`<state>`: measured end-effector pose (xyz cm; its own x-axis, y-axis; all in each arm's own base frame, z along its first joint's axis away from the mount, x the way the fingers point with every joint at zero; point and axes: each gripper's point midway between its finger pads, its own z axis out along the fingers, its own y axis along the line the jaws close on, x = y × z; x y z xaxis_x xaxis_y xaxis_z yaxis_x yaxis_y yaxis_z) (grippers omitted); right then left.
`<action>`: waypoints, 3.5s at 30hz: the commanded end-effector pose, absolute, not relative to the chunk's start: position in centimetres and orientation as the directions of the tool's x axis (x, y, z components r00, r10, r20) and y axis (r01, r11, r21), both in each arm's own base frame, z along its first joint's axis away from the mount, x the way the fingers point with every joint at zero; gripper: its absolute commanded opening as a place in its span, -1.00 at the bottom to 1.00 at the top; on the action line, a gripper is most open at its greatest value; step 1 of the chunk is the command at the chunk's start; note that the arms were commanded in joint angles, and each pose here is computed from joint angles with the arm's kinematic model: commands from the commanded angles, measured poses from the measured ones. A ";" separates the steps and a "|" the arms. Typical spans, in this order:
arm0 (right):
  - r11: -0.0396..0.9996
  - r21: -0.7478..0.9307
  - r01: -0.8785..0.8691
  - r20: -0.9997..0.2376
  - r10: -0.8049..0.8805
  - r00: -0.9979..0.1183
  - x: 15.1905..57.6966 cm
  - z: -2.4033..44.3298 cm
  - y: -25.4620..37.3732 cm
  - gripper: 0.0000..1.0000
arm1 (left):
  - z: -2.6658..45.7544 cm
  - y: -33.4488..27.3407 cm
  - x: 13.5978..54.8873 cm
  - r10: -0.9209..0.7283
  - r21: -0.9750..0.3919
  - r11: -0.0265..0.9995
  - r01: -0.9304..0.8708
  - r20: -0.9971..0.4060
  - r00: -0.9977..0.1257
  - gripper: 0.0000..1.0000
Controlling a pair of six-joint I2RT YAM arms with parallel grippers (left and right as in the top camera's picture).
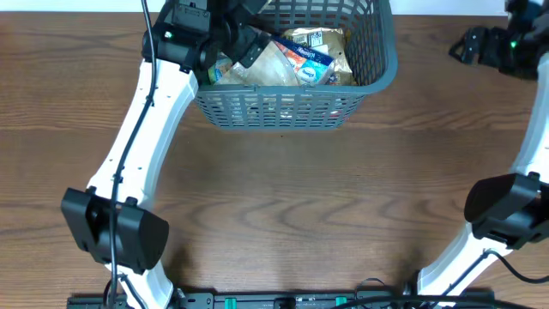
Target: Pack container
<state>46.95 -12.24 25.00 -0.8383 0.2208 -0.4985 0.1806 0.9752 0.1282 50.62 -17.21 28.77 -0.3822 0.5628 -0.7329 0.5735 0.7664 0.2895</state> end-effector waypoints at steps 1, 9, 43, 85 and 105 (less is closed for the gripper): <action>0.987 0.102 0.127 -0.545 0.162 -0.823 48.0 26.4 -10.3 0.99 | 34.7 -13.2 49.3 0.384 0.236 0.903 0.360 -0.817 -0.429 0.97; 0.976 0.126 0.180 -0.656 0.218 -0.723 45.0 34.1 -8.0 0.98 | 40.6 -3.3 40.9 -0.016 -0.025 1.000 0.009 -0.852 -0.523 0.97; 0.989 -0.028 0.146 -0.504 0.112 -0.856 25.6 18.1 1.9 0.99 | 21.5 -0.3 23.7 -0.064 -0.038 0.998 -0.053 -0.733 -0.677 0.97; 0.963 -0.095 0.253 -0.686 0.121 -0.717 19.1 20.7 -2.6 0.88 | 18.0 -0.3 22.9 -0.064 -0.035 0.998 -0.055 -0.670 -0.740 0.96; 0.990 0.136 -0.031 -0.990 0.137 0.017 24.0 22.9 1.3 0.88 | 18.0 -0.3 22.9 -0.064 -0.035 0.998 -0.055 -0.670 -0.740 0.97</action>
<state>23.57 1.27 24.17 -0.0155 0.1908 -0.9815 -0.0191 0.9814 0.1910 22.94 -0.26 17.93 -0.7410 -0.0567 -0.6691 -0.0539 0.9982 -0.0250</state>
